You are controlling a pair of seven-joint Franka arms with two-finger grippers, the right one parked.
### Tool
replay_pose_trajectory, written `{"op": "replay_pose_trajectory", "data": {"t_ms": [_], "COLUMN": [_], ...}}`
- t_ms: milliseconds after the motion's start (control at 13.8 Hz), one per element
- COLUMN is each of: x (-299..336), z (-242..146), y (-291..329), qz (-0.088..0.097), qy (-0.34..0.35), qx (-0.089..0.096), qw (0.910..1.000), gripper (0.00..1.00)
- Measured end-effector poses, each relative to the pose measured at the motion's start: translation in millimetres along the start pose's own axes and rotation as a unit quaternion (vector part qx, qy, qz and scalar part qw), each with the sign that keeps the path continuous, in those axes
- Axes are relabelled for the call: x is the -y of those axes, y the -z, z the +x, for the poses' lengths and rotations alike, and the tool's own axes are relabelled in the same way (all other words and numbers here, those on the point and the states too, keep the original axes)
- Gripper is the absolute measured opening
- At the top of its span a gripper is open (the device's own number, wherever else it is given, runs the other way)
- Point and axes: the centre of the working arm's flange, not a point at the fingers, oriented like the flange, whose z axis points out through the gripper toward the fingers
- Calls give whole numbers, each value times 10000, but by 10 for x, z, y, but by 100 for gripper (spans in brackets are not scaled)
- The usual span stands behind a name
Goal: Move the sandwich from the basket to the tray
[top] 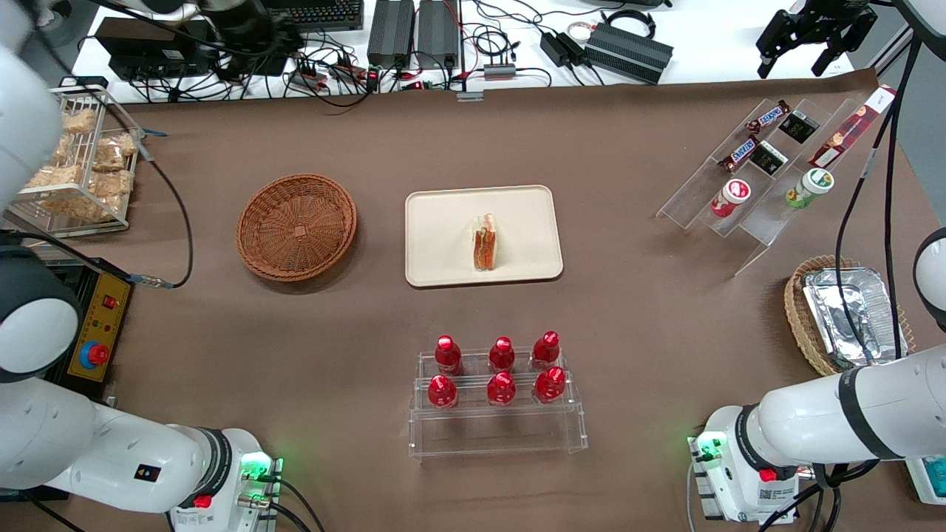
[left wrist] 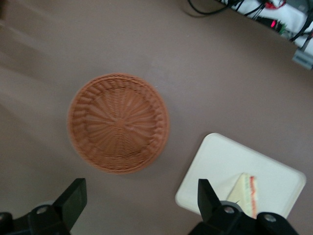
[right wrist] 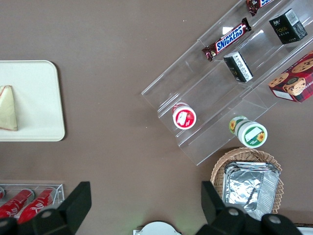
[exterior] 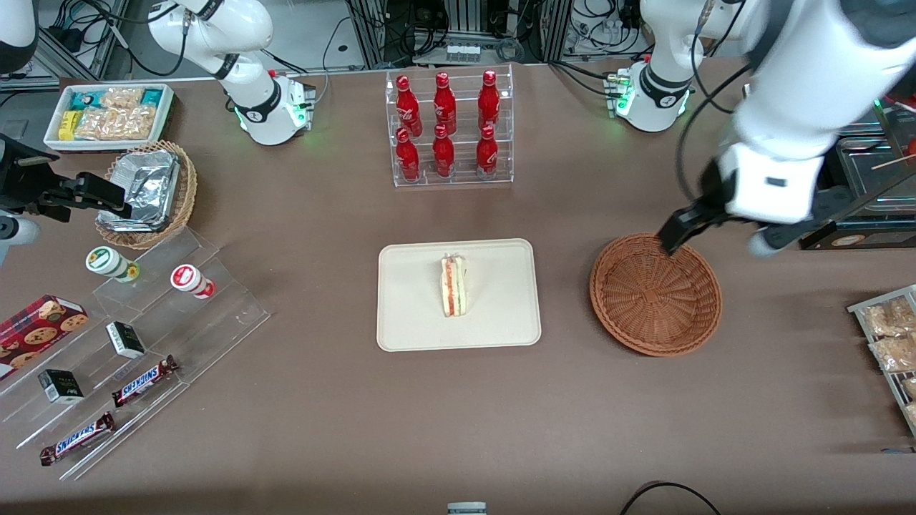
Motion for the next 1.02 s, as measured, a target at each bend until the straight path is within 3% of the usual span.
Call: {"op": "replay_pose_trajectory", "data": {"t_ms": [145,291,727,1018], "x": [493,848,1155,1097], "z": [144,213,308,302], "y": [152,251,303,278], "qz": [-12,-14,-44,84], "qy": [-589,-1118,-2099,-2435], "qx": [223,334,319,286], "qw": [9980,9932,9772,9694], "gripper": [100,100,100,100]}}
